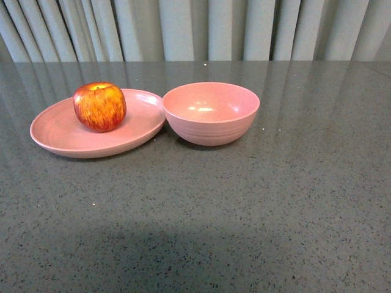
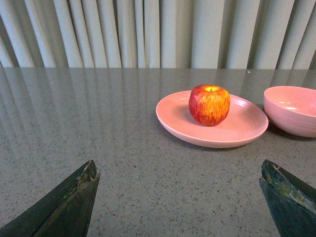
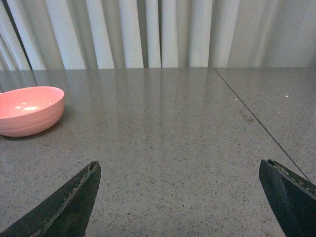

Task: Move apple from plate to bowl

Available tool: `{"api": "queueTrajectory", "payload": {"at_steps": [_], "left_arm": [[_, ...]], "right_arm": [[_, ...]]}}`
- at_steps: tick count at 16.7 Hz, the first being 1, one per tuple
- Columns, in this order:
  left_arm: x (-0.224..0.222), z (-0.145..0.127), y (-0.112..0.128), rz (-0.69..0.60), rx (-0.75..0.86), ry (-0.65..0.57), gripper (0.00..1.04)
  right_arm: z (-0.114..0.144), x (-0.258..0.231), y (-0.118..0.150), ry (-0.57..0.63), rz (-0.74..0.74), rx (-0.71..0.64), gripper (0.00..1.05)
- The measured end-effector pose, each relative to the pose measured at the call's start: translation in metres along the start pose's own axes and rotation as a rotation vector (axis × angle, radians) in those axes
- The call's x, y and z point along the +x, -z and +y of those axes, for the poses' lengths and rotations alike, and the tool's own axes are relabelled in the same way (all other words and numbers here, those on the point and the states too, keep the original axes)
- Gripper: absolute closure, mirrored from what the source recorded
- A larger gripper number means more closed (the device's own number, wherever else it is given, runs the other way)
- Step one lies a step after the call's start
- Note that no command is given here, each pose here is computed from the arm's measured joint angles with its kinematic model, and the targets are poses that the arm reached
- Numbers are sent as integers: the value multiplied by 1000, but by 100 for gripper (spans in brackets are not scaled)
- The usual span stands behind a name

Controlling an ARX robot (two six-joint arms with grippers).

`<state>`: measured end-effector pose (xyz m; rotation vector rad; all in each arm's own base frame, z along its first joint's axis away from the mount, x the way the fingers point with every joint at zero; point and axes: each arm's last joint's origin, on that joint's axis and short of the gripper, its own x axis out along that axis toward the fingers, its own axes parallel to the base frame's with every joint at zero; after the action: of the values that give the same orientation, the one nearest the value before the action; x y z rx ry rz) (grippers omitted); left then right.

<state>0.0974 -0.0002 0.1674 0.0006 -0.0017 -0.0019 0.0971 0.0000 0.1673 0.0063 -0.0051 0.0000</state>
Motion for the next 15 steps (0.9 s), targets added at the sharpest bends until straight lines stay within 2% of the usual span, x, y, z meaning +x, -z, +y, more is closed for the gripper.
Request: {"api": "queueTrajectory", "payload": {"at_steps": [2, 3, 5, 9, 10, 11, 12, 15], "left_arm": [[2, -3, 0, 319, -24, -151, 7], [3, -2, 0, 378, -20, -227, 7], [5, -2, -8, 333, -41, -244, 7], [33, 1, -39, 240, -43, -155, 7], [66, -1, -69, 155, -4, -56, 7], [92, -3, -87, 120, 11, 4, 7], [113, -5, -95, 123, 11, 52, 7], [186, -21, -102, 240, 11, 173, 7]], "right_arm": [[0, 0, 0, 0, 0, -2, 7], [0, 0, 0, -1, 0, -1, 7], [0, 0, 0, 0, 0, 0, 7], [0, 0, 0, 0, 0, -1, 7], [0, 0, 0, 0, 0, 0, 7], [0, 0, 0, 0, 0, 0, 7], [0, 0, 0, 0, 0, -1, 7], [0, 0, 0, 0, 0, 0, 7]]}}
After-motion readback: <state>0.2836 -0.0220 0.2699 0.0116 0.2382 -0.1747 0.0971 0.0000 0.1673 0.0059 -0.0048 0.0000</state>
